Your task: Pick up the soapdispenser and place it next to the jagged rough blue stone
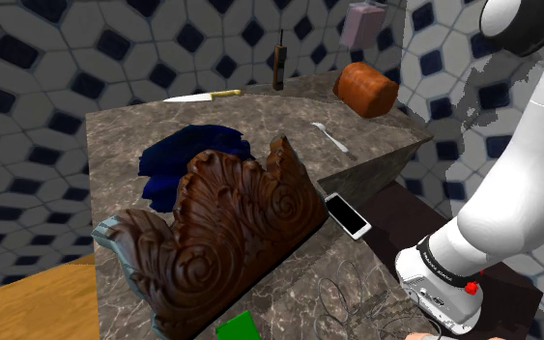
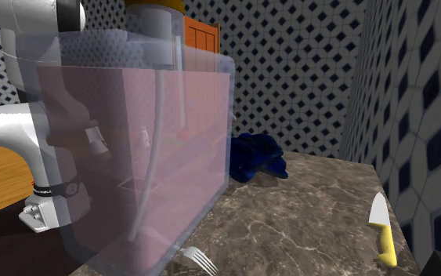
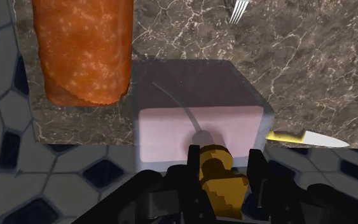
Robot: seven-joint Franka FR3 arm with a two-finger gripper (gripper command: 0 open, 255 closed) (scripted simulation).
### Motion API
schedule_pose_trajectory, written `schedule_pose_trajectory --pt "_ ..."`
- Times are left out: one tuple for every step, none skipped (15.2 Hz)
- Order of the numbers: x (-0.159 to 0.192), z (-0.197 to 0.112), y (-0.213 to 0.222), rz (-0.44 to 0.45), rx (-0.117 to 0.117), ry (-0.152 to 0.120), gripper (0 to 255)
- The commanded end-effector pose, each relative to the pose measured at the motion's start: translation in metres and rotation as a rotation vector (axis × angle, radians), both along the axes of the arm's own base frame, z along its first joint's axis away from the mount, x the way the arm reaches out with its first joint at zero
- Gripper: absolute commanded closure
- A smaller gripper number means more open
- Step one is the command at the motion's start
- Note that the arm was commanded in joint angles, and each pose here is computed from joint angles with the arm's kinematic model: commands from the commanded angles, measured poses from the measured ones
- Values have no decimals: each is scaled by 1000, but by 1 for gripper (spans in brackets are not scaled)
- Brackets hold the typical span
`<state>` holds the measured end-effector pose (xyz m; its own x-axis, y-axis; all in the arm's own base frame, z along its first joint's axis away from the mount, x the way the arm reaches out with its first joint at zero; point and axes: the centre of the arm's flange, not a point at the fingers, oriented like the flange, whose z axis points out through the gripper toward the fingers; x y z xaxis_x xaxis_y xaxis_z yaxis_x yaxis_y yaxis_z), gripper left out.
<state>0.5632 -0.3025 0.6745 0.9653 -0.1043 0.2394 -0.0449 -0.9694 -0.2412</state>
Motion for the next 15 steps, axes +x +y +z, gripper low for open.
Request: schedule_pose_trajectory --pt "0 11 -1 1 0 0 255" --pt "0 17 -1 1 0 0 255" --pt "0 22 -1 1 0 0 255" --pt "0 27 -1 1 0 0 255" --pt "0 32 -1 1 0 0 255" --pt "0 38 -1 1 0 0 255" --pt "0 41 -1 1 0 0 255" --pt "0 41 13 1 0 0 255" --pt "-1 41 26 1 0 0 255" --pt "-1 41 39 1 0 0 255" --pt "-1 41 52 1 0 0 255" --pt "-2 41 65 1 0 0 255" --pt "-2 41 79 1 0 0 255" --pt "-2 41 92 1 0 0 255" --pt "-3 41 105 1 0 0 255"
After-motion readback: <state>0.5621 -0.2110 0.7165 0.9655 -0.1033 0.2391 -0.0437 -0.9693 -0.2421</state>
